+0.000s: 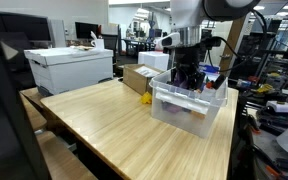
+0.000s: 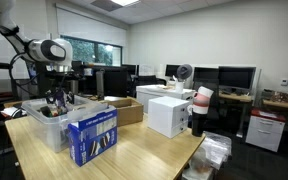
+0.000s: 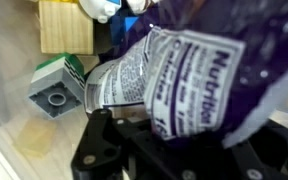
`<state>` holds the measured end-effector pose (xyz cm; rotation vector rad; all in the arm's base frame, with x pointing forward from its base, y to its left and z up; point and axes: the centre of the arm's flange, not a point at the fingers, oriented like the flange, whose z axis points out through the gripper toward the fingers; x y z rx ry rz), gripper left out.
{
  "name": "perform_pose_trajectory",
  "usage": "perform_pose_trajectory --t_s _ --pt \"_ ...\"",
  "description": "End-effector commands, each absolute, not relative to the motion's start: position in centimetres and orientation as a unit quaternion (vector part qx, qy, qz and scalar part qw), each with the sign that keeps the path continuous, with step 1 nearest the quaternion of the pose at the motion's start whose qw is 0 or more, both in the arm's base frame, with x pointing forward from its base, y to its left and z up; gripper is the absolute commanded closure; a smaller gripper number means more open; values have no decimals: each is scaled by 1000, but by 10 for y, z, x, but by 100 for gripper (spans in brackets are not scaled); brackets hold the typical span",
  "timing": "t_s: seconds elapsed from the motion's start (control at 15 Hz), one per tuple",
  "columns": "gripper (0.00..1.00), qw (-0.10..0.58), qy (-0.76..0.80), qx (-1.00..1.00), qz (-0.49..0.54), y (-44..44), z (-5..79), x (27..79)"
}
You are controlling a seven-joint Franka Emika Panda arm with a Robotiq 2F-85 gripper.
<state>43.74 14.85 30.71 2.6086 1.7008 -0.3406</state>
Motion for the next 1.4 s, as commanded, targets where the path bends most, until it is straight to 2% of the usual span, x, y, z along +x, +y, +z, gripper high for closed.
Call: perform_pose_trajectory --t_s 0.0,0.6,1.33 --pt "97 -3 546 829 -121 146 331 452" --pt "97 21 543 828 -142 146 399 476" --pt "97 80 491 861 -105 95 479 514"
